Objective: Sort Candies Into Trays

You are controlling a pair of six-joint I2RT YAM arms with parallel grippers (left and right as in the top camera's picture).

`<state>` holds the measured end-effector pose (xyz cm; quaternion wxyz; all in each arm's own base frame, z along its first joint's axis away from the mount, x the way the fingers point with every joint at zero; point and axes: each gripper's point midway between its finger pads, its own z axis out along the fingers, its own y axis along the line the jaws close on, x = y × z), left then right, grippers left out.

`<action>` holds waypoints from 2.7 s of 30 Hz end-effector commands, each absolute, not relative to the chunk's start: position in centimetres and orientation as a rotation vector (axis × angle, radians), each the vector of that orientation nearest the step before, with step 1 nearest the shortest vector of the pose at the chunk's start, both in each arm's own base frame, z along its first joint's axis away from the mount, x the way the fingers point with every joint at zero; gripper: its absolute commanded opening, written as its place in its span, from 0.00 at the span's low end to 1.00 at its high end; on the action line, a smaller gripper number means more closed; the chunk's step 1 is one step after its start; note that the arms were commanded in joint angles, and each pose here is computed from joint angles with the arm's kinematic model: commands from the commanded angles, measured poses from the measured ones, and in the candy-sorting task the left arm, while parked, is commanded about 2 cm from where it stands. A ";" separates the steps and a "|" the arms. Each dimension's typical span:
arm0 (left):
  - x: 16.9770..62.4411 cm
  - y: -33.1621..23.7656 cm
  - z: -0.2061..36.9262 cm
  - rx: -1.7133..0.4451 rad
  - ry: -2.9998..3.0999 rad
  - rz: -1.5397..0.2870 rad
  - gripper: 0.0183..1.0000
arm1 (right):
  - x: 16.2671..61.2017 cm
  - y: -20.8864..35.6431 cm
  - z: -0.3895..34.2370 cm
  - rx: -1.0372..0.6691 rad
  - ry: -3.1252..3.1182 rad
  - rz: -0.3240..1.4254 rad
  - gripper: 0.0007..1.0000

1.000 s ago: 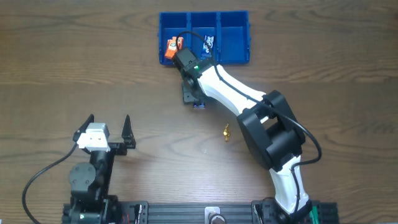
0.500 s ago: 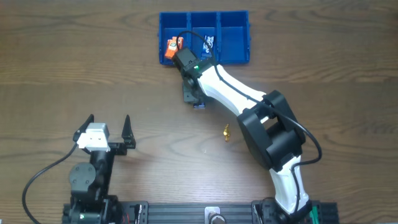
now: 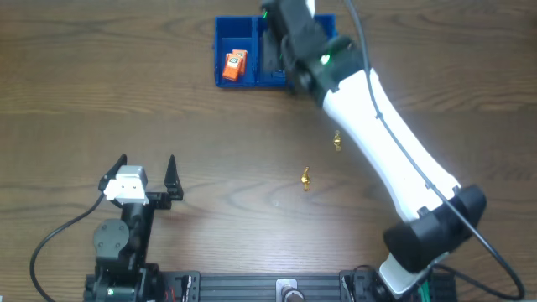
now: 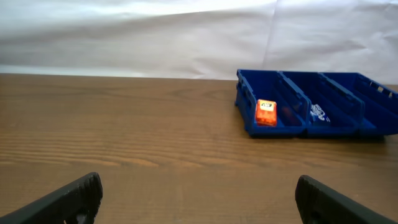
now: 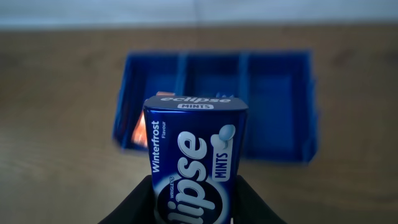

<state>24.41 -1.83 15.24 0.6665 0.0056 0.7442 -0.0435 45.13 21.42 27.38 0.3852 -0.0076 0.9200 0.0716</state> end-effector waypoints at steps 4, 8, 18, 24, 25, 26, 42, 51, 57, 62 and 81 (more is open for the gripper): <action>24.3 -1.7 13.5 0.019 1.732 -0.078 1.00 | 52.3 21.3 23.1 -0.100 2.348 0.038 0.03; 24.3 -1.7 13.5 0.019 1.732 -0.078 1.00 | 54.0 21.0 18.7 -0.093 2.405 0.014 0.03; 24.3 -1.6 13.5 0.018 1.732 -0.078 1.00 | 55.4 22.1 12.5 -0.118 2.481 0.054 0.03; 24.3 -1.7 13.5 0.019 1.732 -0.078 1.00 | 55.4 22.3 12.1 -0.103 2.487 0.068 0.04; 24.3 -1.6 13.5 0.018 1.732 -0.078 1.00 | 55.4 22.3 12.0 -0.104 2.489 0.067 0.04; 24.3 -1.6 13.5 0.018 1.732 -0.078 1.00 | 55.4 22.3 11.8 -0.105 2.492 0.066 0.09; 24.3 -1.6 13.5 0.018 1.732 -0.078 1.00 | 52.7 21.8 20.7 -0.109 2.415 0.150 1.00; 24.3 -1.6 13.5 0.018 1.732 -0.078 1.00 | 40.6 16.3 27.3 -0.135 2.547 0.080 1.00; 24.3 -1.6 13.5 0.018 1.732 -0.078 1.00 | 33.1 15.1 18.0 -0.065 2.750 0.033 1.00; 24.3 -1.6 13.5 0.018 1.732 -0.078 1.00 | 28.4 15.0 10.9 -0.020 2.888 -0.036 1.00; 24.3 -1.6 13.5 0.018 1.732 -0.078 1.00 | 24.0 17.0 0.7 -0.101 3.039 0.015 0.76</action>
